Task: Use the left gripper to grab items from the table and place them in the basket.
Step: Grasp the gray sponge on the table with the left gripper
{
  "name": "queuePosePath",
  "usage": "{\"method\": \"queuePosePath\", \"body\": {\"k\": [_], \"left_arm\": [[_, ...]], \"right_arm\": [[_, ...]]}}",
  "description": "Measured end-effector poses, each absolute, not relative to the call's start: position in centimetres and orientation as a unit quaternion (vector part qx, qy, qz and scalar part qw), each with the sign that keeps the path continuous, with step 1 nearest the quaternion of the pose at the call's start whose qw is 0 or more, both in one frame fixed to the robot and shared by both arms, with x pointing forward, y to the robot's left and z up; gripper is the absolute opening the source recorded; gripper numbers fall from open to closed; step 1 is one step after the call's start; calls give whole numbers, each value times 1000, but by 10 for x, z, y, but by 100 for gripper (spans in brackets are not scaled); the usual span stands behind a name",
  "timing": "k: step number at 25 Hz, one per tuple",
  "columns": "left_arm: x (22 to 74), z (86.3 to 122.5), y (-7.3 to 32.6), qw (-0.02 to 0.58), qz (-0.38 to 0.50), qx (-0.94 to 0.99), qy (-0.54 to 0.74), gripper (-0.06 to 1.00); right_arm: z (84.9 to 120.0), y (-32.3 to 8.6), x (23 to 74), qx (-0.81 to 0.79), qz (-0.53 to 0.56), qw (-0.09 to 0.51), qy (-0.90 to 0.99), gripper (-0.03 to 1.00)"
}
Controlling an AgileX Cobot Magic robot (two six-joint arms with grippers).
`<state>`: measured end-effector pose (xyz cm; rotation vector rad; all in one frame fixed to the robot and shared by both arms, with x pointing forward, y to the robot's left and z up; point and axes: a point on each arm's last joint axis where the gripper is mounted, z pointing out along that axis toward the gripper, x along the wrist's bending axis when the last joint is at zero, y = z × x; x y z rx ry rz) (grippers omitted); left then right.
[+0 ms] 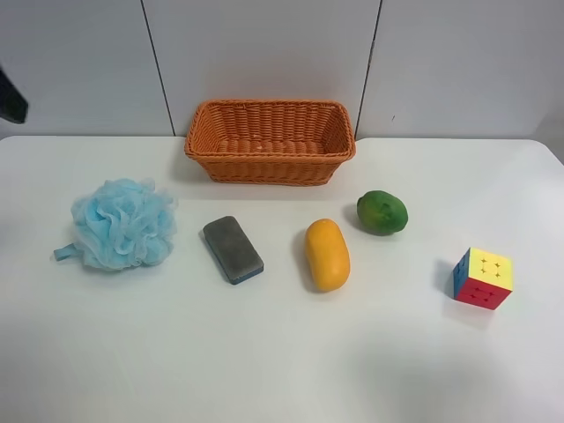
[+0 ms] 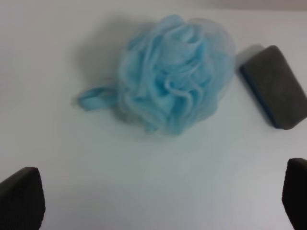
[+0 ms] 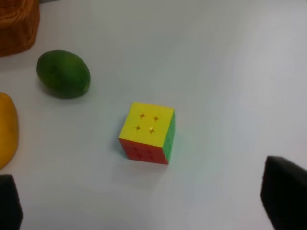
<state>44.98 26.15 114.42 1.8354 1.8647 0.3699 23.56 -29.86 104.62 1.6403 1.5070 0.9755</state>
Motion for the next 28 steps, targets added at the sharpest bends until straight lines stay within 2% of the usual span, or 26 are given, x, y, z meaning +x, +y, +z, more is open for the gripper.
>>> {"method": "queuePosePath", "body": {"k": [12, 19, 28], "left_arm": [[510, 1063, 140, 152, 73, 674, 719, 99], [543, 1022, 109, 137, 29, 664, 734, 99], [560, 961, 86, 116, -41, 630, 767, 99]], "right_arm": [[1046, -301, 236, 633, 366, 359, 580, 99], [1046, -301, 236, 633, 366, 359, 580, 99], [1046, -301, 236, 633, 366, 359, 580, 99]]}}
